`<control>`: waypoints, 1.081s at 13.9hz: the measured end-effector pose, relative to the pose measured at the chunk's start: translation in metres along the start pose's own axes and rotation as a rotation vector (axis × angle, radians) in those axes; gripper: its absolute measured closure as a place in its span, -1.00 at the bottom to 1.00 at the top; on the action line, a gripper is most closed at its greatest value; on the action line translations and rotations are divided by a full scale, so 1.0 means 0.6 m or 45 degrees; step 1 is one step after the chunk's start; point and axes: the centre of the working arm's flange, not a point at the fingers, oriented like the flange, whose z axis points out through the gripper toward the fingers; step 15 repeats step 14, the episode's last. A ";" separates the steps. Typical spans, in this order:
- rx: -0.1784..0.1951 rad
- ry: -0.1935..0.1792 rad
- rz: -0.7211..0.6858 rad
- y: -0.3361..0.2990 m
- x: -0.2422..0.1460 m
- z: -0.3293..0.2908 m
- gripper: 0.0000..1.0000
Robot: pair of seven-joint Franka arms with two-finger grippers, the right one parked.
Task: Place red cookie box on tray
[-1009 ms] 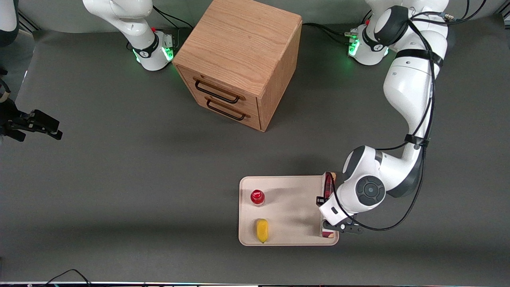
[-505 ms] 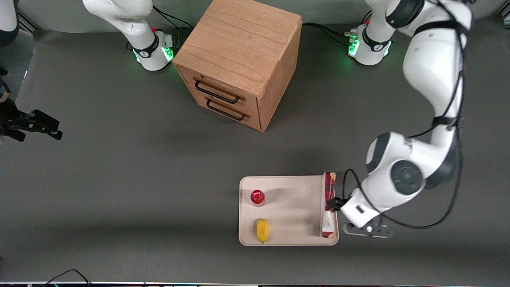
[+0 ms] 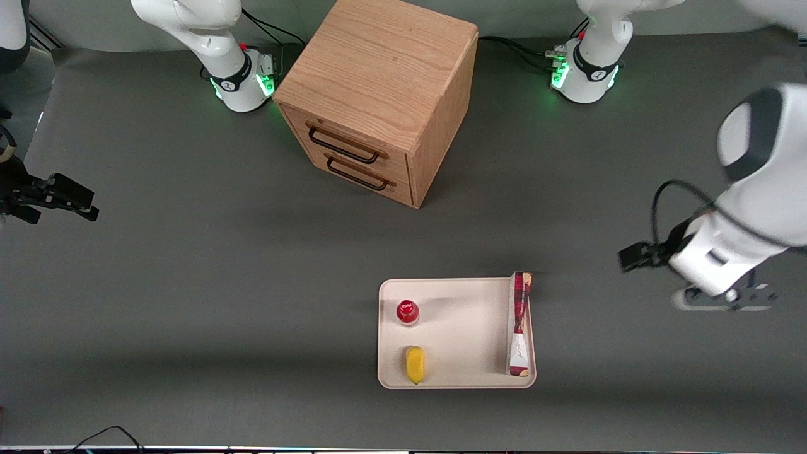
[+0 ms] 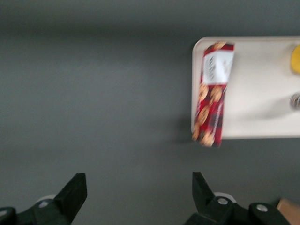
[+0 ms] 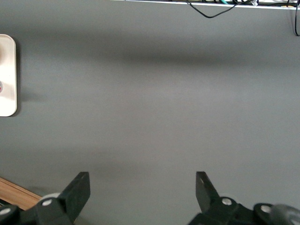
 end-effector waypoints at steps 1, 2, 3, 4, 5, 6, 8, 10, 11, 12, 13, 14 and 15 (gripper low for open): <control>0.016 0.000 0.003 -0.019 -0.022 -0.029 -1.00; 0.033 0.007 0.004 -0.038 -0.046 -0.055 -1.00; 0.049 0.017 0.008 -0.053 -0.068 -0.076 -1.00; 0.064 0.025 0.019 -0.067 -0.090 -0.095 -1.00; 0.078 0.024 0.033 -0.079 -0.111 -0.112 -1.00; 0.089 0.026 0.038 -0.088 -0.127 -0.127 -1.00; 0.105 0.043 0.040 -0.096 -0.151 -0.148 -1.00; 0.111 0.037 0.043 -0.092 -0.166 -0.146 -1.00; 0.106 0.030 0.045 -0.089 -0.169 -0.139 -1.00; 0.095 0.028 0.046 -0.087 -0.170 -0.132 -1.00; 0.083 0.022 0.046 -0.085 -0.171 -0.125 -1.00; 0.072 0.018 0.043 -0.084 -0.175 -0.121 -1.00; 0.072 0.018 0.043 -0.084 -0.175 -0.121 -1.00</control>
